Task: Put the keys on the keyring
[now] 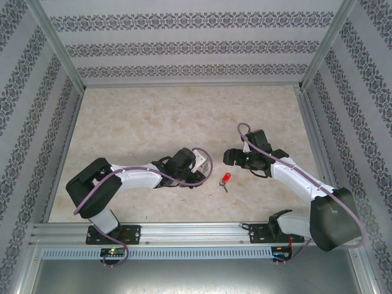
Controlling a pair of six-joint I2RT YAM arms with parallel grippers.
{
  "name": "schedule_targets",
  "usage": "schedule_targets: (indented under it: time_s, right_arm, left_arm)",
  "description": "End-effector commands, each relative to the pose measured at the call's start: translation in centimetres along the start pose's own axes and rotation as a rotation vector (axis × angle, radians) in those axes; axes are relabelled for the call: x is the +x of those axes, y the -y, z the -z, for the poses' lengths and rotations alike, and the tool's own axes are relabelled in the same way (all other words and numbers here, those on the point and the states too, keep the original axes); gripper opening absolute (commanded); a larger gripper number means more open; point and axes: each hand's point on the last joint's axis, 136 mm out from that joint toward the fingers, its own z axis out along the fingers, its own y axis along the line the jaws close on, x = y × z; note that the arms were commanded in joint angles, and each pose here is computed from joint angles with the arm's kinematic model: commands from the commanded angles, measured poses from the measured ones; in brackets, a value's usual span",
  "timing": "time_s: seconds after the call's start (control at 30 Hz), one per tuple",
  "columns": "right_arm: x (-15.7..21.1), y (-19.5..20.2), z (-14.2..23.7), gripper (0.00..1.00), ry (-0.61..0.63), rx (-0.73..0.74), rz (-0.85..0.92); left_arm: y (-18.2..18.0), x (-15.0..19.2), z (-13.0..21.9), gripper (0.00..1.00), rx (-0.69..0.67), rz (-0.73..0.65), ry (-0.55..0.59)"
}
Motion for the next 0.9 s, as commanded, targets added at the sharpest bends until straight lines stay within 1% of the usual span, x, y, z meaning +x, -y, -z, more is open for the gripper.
schedule_targets:
  time_s: [0.0, 0.2, 0.63, 0.87]
  right_arm:
    - [0.1, 0.1, 0.2, 0.83, 0.008, -0.022, -0.034]
    - [0.1, 0.4, 0.4, 0.83, 0.015, -0.025, -0.045]
    - [0.2, 1.1, 0.0, 0.83, 0.006, -0.022, -0.062]
    - [0.4, 1.4, -0.1, 0.82, 0.001, -0.02, -0.066]
  left_arm:
    - [-0.5, -1.6, -0.8, 0.4, -0.046, -0.039, 0.063]
    - [-0.8, -1.8, -1.5, 0.4, -0.062, -0.064, 0.064]
    - [-0.5, -2.2, -2.4, 0.38, -0.042, -0.077, 0.062]
    - [-0.6, -2.2, -2.8, 0.34, -0.043, -0.087, 0.06]
